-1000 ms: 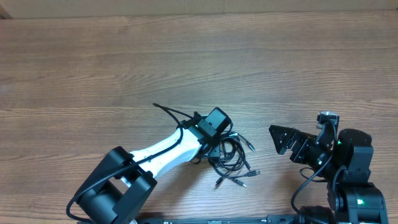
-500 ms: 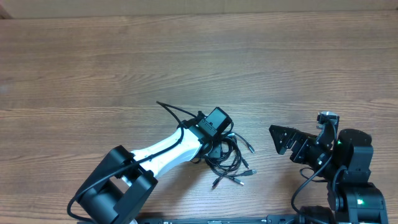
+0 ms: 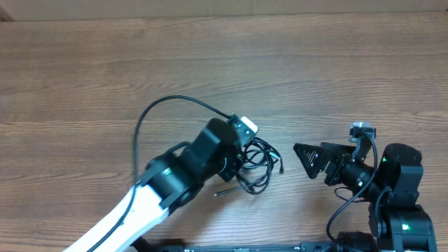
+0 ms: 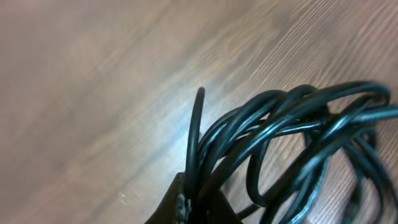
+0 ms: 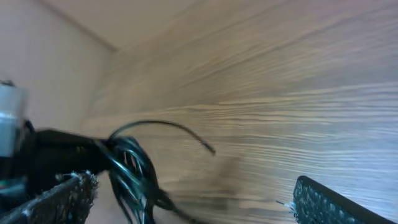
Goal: Untangle cables
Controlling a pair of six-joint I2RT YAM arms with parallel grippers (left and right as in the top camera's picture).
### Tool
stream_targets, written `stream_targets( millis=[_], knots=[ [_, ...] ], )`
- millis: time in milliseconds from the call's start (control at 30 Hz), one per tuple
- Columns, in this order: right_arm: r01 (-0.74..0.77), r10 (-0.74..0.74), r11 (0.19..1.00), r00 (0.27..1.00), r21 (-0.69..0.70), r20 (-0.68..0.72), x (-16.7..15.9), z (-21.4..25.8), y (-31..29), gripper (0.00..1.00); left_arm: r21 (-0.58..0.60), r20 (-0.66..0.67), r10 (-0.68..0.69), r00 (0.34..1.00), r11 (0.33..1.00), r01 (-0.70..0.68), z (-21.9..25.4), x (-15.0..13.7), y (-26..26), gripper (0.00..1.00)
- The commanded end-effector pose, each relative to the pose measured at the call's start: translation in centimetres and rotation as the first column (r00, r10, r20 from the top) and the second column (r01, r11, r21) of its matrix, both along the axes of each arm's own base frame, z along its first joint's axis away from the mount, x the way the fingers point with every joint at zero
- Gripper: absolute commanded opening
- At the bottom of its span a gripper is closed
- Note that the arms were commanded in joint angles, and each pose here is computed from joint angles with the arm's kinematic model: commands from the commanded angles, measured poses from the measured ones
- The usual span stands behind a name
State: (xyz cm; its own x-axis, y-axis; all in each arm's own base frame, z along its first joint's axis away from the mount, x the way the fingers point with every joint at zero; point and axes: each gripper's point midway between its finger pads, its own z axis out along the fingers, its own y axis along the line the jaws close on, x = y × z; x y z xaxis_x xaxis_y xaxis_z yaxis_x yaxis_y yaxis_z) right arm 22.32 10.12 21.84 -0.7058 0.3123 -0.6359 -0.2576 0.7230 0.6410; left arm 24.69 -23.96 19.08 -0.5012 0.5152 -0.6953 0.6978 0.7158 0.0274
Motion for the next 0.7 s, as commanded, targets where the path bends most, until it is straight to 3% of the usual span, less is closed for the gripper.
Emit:
stream_targets(
  millis=[0,233,467,667],
  knots=[
    [-0.167,0.161,0.983,0.983,0.071,0.083,-1.4,2.4,2.3,0.99,0.019,0.159,-0.111,0.981,0.994,0.109,3.7,-0.5,0.3,0.04],
    [-0.338,0.311,0.931,0.932,0.138,0.184,-3.1,5.0,4.2,0.97,-0.042,0.171,-0.156,0.973,0.985,0.166,4.9,-1.3,-0.6,0.04],
    [-0.414,0.379,0.901,0.897,0.13,0.228,-4.1,5.4,4.9,0.96,-0.196,0.245,-0.178,0.953,0.954,0.228,8.2,-1.1,-3.1,0.04],
    [-0.349,0.328,0.934,0.923,0.079,0.201,-3.2,4.2,4.1,1.0,-0.348,0.269,-0.132,0.954,0.91,0.225,11.2,-0.8,-4.5,0.04]
  ],
)
